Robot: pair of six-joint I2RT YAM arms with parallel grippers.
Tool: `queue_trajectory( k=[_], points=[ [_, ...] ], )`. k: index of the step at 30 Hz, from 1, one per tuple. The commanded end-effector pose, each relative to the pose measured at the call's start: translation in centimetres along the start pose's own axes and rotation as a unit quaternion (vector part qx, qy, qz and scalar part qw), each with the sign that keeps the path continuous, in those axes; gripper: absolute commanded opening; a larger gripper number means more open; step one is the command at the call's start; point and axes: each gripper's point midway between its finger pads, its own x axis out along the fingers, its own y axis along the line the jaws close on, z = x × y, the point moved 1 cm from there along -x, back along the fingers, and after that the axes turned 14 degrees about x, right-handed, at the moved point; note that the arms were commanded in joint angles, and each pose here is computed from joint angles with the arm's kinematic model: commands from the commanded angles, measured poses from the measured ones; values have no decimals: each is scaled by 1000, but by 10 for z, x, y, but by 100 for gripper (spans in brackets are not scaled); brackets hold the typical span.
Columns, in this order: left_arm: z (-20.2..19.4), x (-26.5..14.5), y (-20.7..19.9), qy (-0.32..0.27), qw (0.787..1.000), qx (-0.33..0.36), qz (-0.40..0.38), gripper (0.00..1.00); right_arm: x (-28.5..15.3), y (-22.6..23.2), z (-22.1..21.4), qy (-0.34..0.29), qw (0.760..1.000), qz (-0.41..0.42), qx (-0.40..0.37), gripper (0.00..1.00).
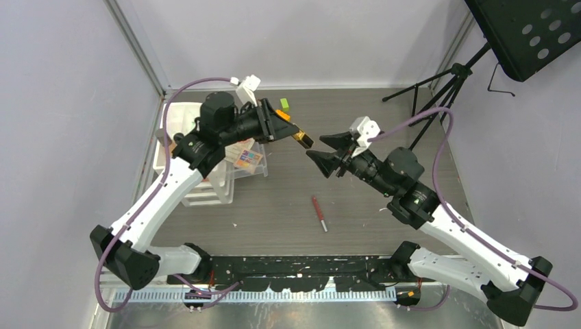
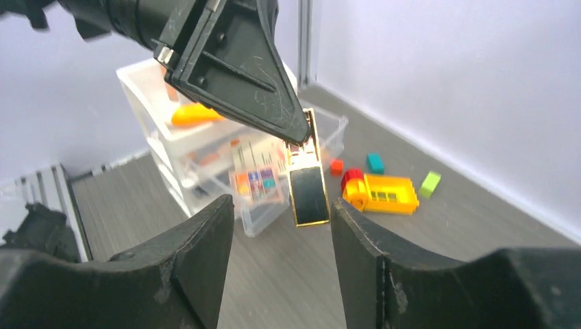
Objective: Organize the makeup
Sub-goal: Place the lipstick in the storage box.
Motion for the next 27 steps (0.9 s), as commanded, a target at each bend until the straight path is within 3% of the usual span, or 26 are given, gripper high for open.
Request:
queue_trajectory(
  k=[1, 6, 14, 19, 27],
  points=[
    [58, -28, -36, -138, 989, -16, -58, 0, -3, 14, 50, -147, 988, 38, -12, 59],
    [83, -42, -51, -212, 971, -62, -93, 0, 2, 21, 71, -210, 974, 61, -51, 63],
    [117, -72, -53, -343, 910, -184, -144, 0, 19, 32, 108, -280, 953, 87, -71, 68],
    [127, -85, -59, -369, 873, -249, -198, 0, 21, 44, 125, -313, 940, 118, -65, 69],
    [136, -96, -65, -385, 848, -278, -236, 0, 23, 49, 155, -363, 923, 126, -30, 68]
  ],
)
